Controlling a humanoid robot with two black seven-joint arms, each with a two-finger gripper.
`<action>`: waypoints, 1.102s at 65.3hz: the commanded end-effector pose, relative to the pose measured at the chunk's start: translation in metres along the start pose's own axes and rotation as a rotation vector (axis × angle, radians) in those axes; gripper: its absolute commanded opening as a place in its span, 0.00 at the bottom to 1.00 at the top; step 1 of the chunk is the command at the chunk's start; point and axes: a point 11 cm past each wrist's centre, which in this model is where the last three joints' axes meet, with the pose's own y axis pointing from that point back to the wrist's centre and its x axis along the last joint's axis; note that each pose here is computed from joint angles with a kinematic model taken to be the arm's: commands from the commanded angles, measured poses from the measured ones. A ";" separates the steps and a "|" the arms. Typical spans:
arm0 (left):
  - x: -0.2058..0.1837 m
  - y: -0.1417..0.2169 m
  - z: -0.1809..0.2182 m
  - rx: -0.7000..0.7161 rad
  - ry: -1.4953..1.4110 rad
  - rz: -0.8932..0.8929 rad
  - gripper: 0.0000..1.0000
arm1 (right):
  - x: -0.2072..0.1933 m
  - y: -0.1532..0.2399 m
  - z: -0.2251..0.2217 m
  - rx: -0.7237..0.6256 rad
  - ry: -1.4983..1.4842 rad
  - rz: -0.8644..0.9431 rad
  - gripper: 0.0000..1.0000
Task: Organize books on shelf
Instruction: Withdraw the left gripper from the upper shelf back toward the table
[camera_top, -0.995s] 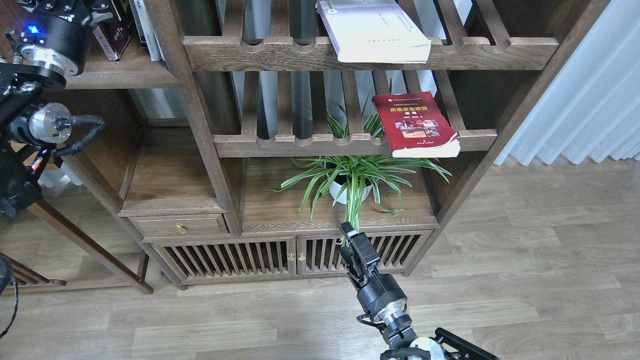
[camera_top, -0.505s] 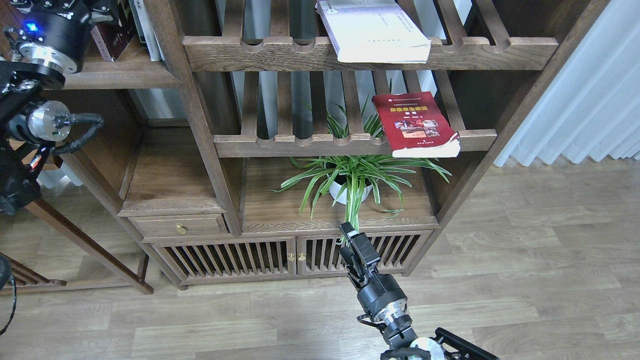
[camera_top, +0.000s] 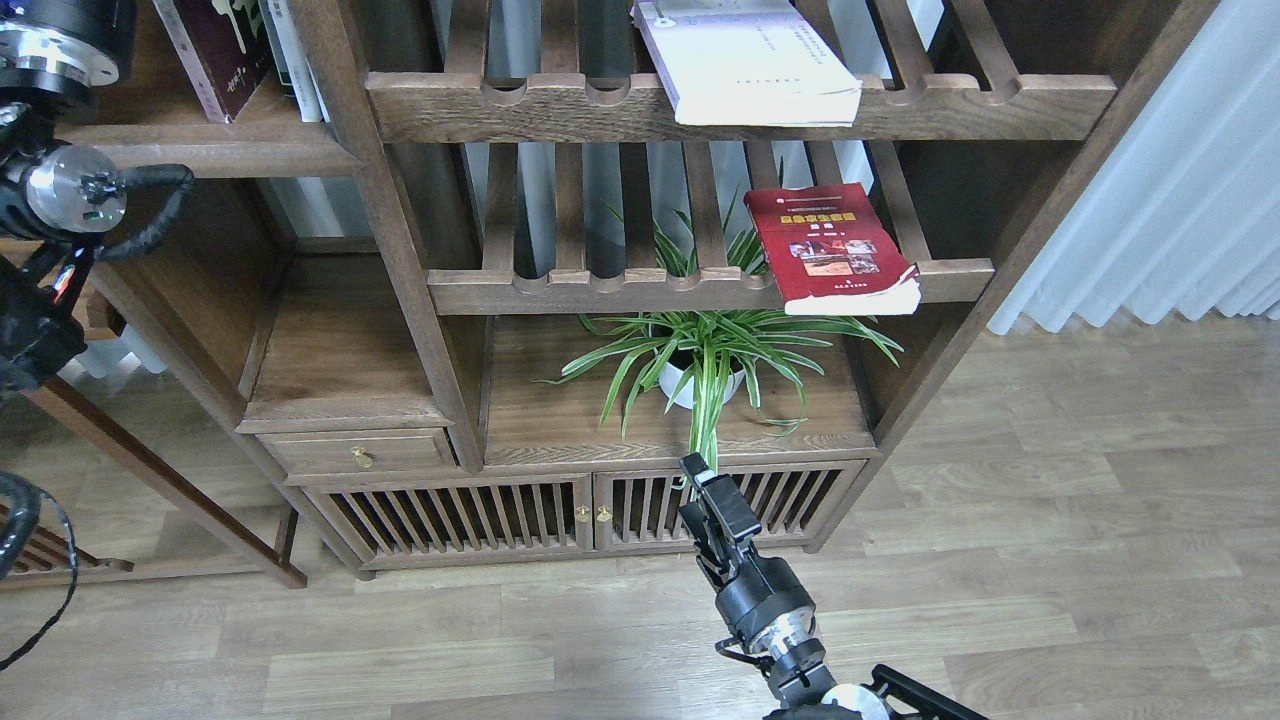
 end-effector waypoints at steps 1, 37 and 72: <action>-0.003 -0.001 0.002 -0.011 0.058 0.008 0.91 | 0.002 0.001 0.000 0.001 0.001 0.005 0.98; -0.029 0.003 -0.018 -0.009 0.444 0.028 0.93 | 0.006 0.006 0.001 0.004 -0.007 0.019 0.98; -0.057 -0.001 -0.009 -0.081 0.654 -0.074 0.95 | 0.010 0.011 0.003 0.006 -0.013 0.030 0.98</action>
